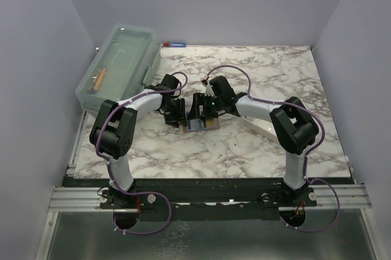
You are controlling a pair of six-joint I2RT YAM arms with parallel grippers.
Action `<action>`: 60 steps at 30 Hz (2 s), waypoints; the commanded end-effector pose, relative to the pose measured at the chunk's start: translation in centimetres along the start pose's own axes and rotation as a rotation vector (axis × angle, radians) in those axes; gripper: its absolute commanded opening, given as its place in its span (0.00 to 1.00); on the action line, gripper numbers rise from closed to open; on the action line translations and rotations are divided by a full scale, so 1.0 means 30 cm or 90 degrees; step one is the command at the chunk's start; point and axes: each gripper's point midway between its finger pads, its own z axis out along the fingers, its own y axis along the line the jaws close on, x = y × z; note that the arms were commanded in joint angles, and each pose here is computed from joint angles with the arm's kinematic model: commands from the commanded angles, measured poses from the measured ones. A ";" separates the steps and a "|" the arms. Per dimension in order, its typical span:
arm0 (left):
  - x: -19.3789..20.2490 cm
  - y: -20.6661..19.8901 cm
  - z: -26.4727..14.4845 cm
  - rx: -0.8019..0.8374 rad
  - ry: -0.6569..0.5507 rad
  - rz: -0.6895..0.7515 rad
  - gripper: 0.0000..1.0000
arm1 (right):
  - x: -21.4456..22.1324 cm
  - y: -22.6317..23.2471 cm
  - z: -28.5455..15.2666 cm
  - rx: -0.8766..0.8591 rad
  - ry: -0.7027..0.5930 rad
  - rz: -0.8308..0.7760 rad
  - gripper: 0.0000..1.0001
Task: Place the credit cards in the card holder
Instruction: Insert the credit card into the card holder, then turn over the card slot in the card holder.
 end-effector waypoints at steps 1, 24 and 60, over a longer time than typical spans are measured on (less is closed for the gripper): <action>-0.020 -0.022 -0.057 0.005 -0.025 0.010 0.49 | 0.011 -0.027 -0.054 0.052 -0.005 -0.001 0.77; -0.070 -0.133 -0.100 0.163 -0.033 -0.084 0.44 | 0.040 -0.101 0.022 0.080 0.004 0.026 0.13; -0.068 -0.118 -0.029 0.172 -0.025 -0.096 0.48 | 0.081 -0.169 0.039 0.131 0.021 0.051 0.02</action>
